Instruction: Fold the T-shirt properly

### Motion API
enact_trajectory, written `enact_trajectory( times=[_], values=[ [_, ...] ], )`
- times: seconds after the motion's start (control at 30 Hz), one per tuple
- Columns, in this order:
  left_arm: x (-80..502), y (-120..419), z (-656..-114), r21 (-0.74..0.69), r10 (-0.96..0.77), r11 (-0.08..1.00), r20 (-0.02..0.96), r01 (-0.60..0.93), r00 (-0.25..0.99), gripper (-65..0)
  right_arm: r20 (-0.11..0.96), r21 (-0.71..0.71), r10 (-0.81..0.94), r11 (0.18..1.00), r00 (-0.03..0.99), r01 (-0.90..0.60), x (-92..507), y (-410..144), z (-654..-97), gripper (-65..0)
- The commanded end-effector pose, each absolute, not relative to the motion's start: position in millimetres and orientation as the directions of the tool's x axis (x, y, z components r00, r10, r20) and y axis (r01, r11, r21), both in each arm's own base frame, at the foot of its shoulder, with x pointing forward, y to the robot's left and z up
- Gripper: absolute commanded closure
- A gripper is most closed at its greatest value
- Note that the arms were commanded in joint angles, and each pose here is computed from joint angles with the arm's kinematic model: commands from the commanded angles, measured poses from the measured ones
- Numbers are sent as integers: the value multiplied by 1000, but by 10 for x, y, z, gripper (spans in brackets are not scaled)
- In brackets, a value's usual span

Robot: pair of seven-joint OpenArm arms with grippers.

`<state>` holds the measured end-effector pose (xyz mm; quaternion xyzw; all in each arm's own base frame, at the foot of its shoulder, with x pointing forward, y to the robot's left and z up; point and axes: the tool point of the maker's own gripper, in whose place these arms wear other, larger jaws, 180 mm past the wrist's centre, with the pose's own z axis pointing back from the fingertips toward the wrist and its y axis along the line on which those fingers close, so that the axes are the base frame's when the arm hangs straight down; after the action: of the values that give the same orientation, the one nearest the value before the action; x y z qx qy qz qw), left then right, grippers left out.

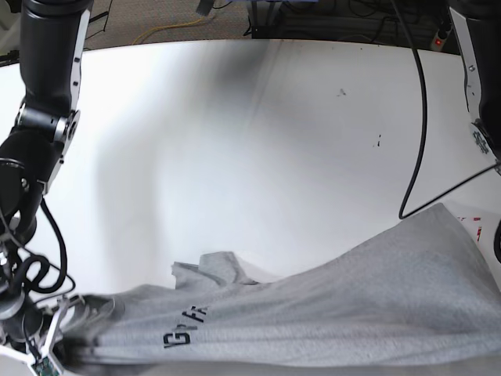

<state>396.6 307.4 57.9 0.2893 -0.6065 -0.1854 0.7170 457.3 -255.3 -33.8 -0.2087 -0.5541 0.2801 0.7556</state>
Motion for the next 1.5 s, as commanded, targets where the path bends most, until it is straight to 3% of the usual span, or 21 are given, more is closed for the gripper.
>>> enact_trajectory(
  times=[0.0, 0.47, 0.83, 1.17, 1.47],
  values=[
    [3937, 2976, 285, 702, -681, 711, 697, -24, 224, -10, 728, -627, 644, 764, 234, -152, 4414, -2642, -428, 0],
    [3577, 2959, -1571, 648, -701, 692, 499, 318, 509, -6, 683, -407, 471, 880, 557, -245, 3475, -2771, -2312, 0],
    [2632, 2911, -2913, 411, -588, 798, 371, 441, 719, -4, 609, -302, 367, 927, 703, -222, 2901, -2874, -2959, 0],
    [1935, 2955, -3385, 293, -501, 860, 331, 418, 800, -4, 536, -233, 304, 950, 788, -208, 2440, -2854, -3351, 0],
    [2354, 2938, -3191, 319, -494, 867, 451, 383, 744, -7, 548, -240, 303, 950, 780, -200, 2490, -2877, -3321, 0]
  ],
)
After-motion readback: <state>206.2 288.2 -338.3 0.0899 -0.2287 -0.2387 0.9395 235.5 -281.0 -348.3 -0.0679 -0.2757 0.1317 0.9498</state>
